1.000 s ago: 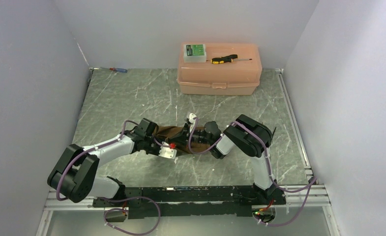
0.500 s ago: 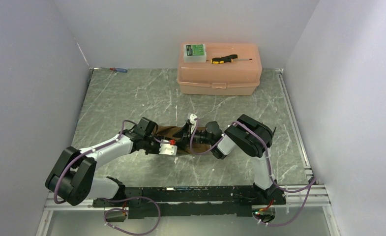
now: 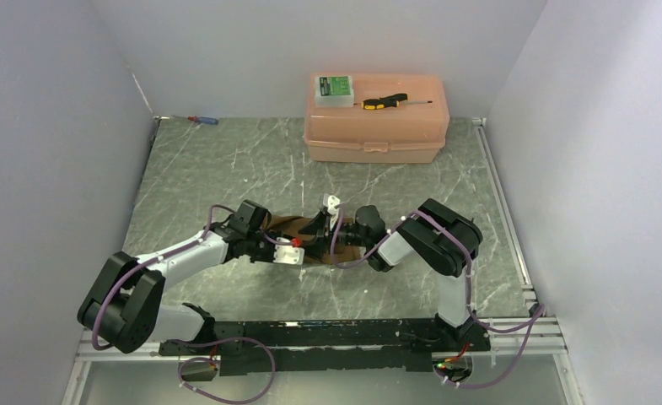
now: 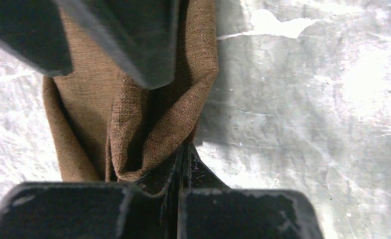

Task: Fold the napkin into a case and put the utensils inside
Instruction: Pass from the left arm to the right

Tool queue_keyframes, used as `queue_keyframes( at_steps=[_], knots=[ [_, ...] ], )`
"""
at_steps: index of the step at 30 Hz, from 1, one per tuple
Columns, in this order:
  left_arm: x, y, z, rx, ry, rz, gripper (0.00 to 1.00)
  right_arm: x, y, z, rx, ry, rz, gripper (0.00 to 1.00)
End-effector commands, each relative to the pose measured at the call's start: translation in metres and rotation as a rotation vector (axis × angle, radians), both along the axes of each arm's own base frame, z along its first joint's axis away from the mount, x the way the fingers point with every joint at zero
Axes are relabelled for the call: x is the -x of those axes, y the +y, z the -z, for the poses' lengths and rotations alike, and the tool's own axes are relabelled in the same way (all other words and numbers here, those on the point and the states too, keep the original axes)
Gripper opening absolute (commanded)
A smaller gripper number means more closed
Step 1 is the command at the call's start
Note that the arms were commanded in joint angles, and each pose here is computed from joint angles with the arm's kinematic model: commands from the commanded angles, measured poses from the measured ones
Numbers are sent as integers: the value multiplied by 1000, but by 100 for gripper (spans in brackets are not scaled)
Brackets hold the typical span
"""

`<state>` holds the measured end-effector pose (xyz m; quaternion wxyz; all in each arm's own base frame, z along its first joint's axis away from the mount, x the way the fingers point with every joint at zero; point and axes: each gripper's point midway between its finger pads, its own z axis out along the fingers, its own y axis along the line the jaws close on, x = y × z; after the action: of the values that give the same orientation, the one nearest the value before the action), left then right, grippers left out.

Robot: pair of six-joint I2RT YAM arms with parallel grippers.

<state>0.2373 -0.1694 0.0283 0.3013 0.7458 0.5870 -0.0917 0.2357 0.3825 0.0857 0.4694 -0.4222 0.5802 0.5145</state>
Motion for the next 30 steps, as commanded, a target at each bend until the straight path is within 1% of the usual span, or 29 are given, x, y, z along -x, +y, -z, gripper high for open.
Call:
queue_keyframes(
  at_steps=[1, 3, 8, 17, 22, 30],
  knots=[
    [-23, -10, -27, 71, -100, -46, 3, -1, 0, -16, -19, -103, -15, 63],
    [-26, -13, -36, 96, -103, -68, 3, -6, -2, -13, 1, -125, 9, 64],
    [-25, -18, -49, 123, -51, -97, 3, -11, -4, -17, 6, -173, 32, 67],
    [-16, -17, -48, 127, -10, -108, 3, -10, 9, -32, -61, -172, -11, 76],
    [-18, -19, -51, 133, -9, -113, 3, -9, 14, -29, -64, -159, -34, 76],
    [-22, -21, -57, 155, 2, -162, 3, -10, 10, -24, -29, -183, -13, 77]
  ],
)
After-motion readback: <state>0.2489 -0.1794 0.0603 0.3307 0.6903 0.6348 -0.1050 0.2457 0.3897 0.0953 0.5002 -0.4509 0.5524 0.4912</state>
